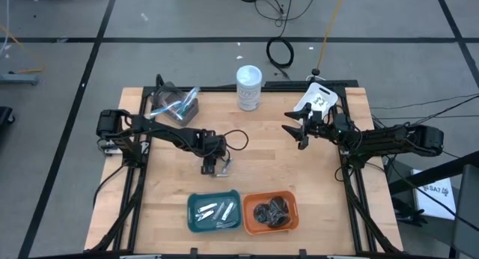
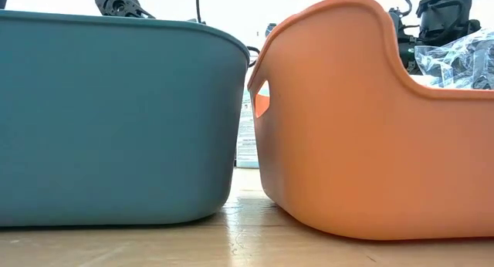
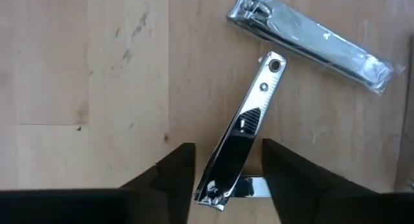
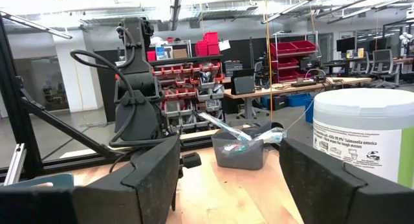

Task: Pick & Place Travel size toiletries
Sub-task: Put the silver nail cutter into the green bin

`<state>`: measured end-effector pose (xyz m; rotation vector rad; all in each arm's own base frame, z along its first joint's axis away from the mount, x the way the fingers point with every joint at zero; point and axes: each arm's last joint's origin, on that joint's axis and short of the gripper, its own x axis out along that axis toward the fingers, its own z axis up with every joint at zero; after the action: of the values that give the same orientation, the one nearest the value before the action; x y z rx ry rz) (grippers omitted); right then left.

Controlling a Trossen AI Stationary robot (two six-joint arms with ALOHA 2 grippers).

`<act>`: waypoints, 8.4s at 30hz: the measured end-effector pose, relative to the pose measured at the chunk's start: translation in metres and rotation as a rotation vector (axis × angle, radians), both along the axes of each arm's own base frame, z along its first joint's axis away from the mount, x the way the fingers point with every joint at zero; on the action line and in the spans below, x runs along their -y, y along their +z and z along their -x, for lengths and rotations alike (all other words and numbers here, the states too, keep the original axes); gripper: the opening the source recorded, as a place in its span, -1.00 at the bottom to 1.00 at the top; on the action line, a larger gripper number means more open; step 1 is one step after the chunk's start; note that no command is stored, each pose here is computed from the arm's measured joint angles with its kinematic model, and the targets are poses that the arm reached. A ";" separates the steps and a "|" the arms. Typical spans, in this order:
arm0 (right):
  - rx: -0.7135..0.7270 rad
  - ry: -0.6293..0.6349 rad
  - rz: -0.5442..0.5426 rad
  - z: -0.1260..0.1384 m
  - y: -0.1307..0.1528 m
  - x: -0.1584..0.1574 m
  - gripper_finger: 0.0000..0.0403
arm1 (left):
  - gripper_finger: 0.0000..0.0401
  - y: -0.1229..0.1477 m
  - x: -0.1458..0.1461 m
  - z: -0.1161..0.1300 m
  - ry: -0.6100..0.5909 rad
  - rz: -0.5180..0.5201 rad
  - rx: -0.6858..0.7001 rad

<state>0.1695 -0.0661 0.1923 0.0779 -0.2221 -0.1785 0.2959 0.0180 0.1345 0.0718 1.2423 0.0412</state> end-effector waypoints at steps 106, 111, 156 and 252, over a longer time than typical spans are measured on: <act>0.025 0.017 -0.042 0.000 0.002 -0.001 0.25 | 0.01 0.089 0.130 -0.013 0.143 0.556 0.217; 0.022 0.017 -0.040 0.000 0.001 -0.001 0.25 | -0.04 0.088 0.110 -0.009 0.123 0.367 0.212; -0.032 -0.033 -0.013 0.002 -0.003 0.006 0.25 | 0.30 -0.006 0.077 -0.027 0.198 0.110 -0.119; -0.015 -0.024 -0.033 0.002 -0.002 0.006 0.25 | -0.47 0.080 0.079 -0.021 0.506 0.251 0.312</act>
<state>0.1677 -0.0717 0.1904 0.1064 -0.2052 -0.2065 0.3173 -0.0607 0.2144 -0.4533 0.9192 0.3222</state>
